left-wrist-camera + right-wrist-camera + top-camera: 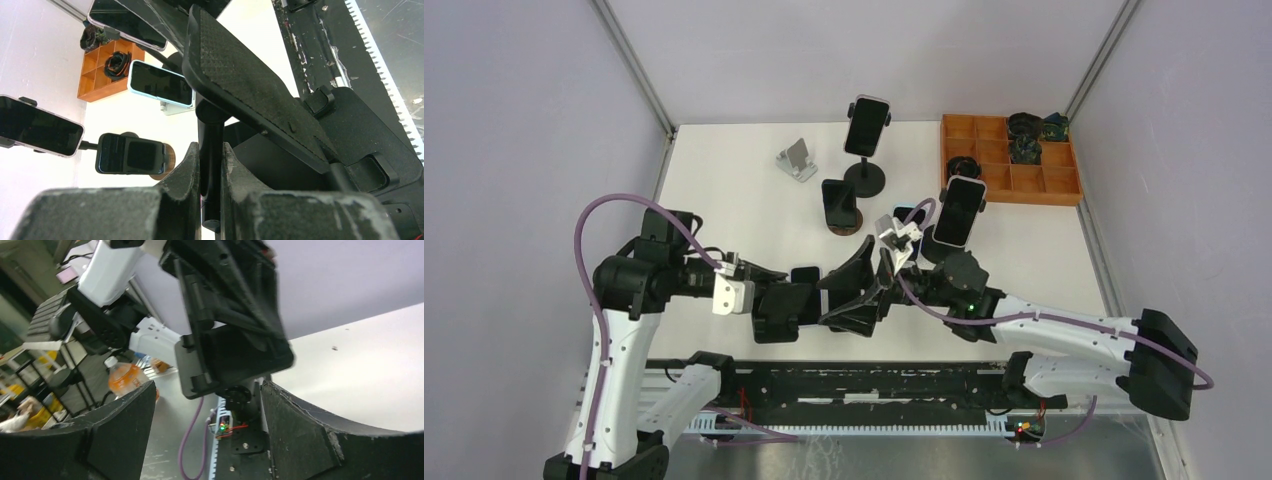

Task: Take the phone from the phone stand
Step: Place the phone stand at the center of the board.

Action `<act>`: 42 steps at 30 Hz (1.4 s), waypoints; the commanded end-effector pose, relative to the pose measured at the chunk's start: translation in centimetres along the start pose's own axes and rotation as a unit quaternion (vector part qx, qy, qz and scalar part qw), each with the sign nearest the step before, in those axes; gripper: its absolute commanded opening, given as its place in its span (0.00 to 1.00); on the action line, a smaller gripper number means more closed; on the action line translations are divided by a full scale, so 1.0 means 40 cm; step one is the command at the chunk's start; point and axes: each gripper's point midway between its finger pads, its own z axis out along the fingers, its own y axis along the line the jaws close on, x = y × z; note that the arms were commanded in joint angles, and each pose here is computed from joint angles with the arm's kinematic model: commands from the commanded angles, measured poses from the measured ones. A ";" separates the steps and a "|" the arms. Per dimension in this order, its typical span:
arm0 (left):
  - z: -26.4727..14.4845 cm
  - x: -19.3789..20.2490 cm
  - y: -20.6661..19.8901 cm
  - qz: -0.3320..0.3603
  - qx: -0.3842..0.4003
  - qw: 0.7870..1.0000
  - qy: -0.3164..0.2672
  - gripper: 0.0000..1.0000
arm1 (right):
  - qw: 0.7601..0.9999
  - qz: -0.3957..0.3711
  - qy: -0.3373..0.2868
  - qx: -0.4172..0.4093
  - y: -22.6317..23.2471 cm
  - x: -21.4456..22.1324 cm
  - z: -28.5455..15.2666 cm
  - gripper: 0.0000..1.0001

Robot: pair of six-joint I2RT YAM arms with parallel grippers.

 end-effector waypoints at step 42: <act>0.003 0.055 -0.065 -0.085 0.015 0.996 0.034 1.00 | 0.990 -0.044 0.122 0.057 -0.121 0.118 0.020 0.00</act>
